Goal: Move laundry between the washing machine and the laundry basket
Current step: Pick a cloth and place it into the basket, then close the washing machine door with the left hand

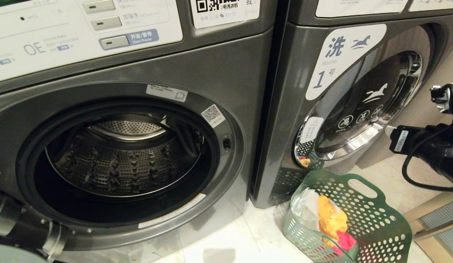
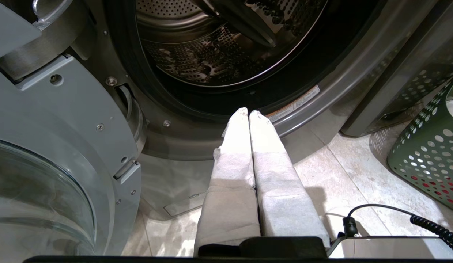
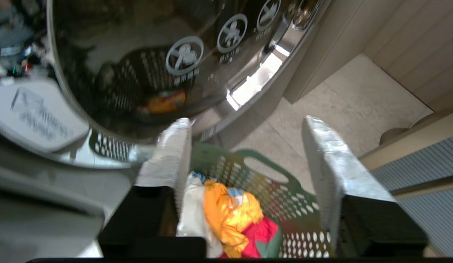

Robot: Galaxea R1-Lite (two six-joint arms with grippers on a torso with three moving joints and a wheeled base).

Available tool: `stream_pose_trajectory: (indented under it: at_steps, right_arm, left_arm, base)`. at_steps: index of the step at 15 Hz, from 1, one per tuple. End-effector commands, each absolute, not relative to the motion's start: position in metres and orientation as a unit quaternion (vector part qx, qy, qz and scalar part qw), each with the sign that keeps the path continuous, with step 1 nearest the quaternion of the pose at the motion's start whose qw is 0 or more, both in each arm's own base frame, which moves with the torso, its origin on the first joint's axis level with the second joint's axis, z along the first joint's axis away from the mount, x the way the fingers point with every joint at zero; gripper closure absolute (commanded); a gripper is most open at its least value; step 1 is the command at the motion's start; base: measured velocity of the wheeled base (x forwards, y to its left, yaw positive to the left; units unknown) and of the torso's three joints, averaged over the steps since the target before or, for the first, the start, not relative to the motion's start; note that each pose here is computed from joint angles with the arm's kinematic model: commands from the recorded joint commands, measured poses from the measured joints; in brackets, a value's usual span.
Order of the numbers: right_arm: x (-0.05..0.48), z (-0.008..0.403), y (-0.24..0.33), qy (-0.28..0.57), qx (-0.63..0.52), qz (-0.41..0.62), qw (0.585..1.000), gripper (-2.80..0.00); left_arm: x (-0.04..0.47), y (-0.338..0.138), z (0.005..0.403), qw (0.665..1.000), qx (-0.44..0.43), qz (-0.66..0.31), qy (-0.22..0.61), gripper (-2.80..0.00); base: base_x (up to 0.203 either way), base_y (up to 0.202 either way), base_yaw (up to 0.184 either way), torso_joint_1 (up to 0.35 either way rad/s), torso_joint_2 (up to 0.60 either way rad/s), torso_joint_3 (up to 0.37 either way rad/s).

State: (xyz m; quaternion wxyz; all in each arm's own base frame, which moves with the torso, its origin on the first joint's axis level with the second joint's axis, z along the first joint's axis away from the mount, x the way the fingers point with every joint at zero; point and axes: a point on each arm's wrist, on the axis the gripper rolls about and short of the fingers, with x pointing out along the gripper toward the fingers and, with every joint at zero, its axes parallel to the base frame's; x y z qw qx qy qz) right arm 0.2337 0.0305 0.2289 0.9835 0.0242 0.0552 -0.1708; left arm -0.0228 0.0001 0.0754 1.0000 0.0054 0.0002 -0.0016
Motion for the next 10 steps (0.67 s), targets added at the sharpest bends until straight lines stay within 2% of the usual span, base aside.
stream_pose_trajectory:
  at_steps: [1, 5, 10]
  right_arm:
    - [0.216, 0.233, 0.03, 0.046, 0.026, -0.163, 0.985, -2.8]
    - [0.162, 0.215, 0.023, 0.056, -0.008, -0.133, 0.99, -2.8]
    - [0.125, 0.189, 0.021, 0.07, -0.026, -0.093, 0.993, -2.8]
  left_arm:
    - [-0.023, 0.0, 0.075, 1.0, 0.005, -0.002, -0.001, 0.0]
    - [-0.023, 0.0, 0.075, 1.0, 0.005, -0.002, -0.001, 0.0]
    - [-0.023, 0.0, 0.075, 1.0, 0.005, -0.001, 0.0, 0.0]
  base:
    - [0.0, 0.0, 0.0, 0.0, 0.0, 0.0]
    - [0.0, 0.0, 0.0, 0.0, 0.0, 0.0]
    - [0.0, 0.0, 0.0, 0.0, 0.0, 0.0]
